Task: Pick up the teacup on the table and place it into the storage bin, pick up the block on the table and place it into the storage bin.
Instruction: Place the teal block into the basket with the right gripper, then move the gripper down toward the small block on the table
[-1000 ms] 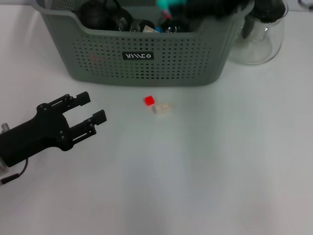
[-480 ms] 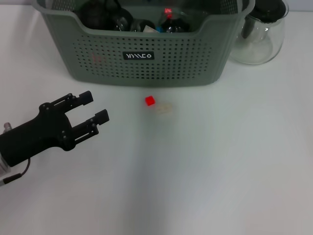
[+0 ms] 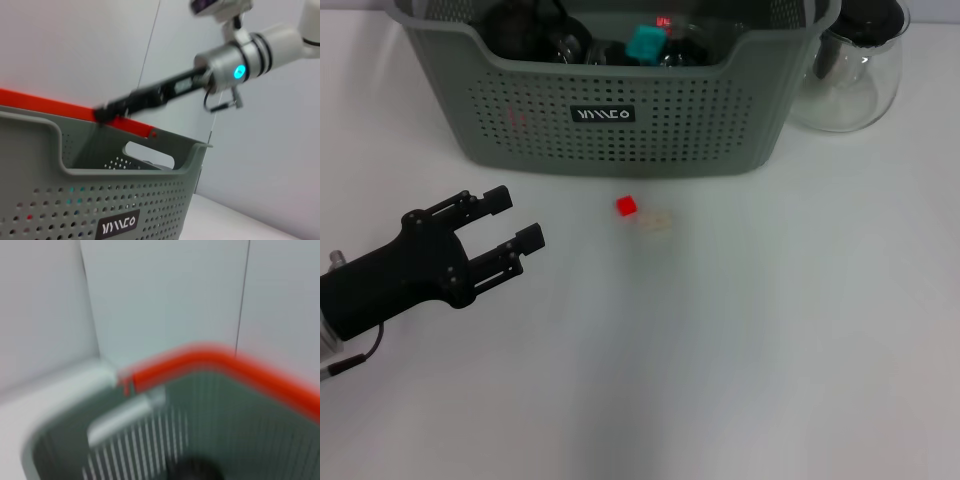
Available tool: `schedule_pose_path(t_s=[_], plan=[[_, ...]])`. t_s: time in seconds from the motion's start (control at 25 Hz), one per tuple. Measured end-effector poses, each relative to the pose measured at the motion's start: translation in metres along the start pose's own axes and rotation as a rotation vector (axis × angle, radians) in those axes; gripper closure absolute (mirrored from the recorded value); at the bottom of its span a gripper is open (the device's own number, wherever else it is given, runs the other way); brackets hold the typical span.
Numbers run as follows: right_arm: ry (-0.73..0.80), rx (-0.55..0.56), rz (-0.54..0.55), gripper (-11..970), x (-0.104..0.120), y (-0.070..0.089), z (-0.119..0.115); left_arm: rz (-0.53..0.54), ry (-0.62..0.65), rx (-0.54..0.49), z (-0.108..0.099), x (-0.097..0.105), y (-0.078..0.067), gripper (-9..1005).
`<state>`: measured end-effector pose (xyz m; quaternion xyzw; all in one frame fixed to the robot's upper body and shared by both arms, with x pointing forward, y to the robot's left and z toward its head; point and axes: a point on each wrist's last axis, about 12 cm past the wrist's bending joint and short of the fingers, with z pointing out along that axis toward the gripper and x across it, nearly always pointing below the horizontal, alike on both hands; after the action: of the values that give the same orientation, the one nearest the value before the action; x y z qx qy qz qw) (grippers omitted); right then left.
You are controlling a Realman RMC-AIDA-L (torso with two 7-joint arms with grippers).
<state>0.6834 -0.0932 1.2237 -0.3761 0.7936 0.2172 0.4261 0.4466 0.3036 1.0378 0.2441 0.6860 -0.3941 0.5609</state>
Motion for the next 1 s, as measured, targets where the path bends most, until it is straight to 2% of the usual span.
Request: schedule_pose_path(t_s=[0.16,0.28,0.36,0.48,0.56,0.64,0.76,1.0], plan=[[-0.194,-0.063,0.063,419,-0.006,-0.003,-0.051,0.0,0.0,0.001,0.0,-0.001,0.0,329],[-0.259,-0.121,0.032,291,0.004,0.0,-0.095,0.002,0.001,-0.002,-0.001,-0.001,0.001,329],[-0.23,-0.181,-0.031,206,0.022,0.008,-0.122,0.005,-0.002,-0.013,-0.004,-0.002,0.003,329],[-0.124,-0.258,-0.135,200,0.051,0.019,-0.152,0.008,-0.008,-0.029,-0.006,-0.003,0.005,329],[-0.053,-0.303,-0.19,210,0.071,0.023,-0.162,0.01,-0.009,-0.038,-0.008,-0.004,0.006,329],[0.0,-0.325,-0.212,221,0.085,0.026,-0.162,0.014,-0.006,-0.041,-0.008,-0.005,0.007,329],[0.1,-0.331,-0.208,235,0.099,0.028,-0.149,0.016,-0.003,-0.039,-0.007,-0.005,0.008,329],[0.28,-0.412,-0.2,264,0.107,0.04,-0.09,0.011,-0.006,-0.046,-0.01,-0.004,0.007,329]])
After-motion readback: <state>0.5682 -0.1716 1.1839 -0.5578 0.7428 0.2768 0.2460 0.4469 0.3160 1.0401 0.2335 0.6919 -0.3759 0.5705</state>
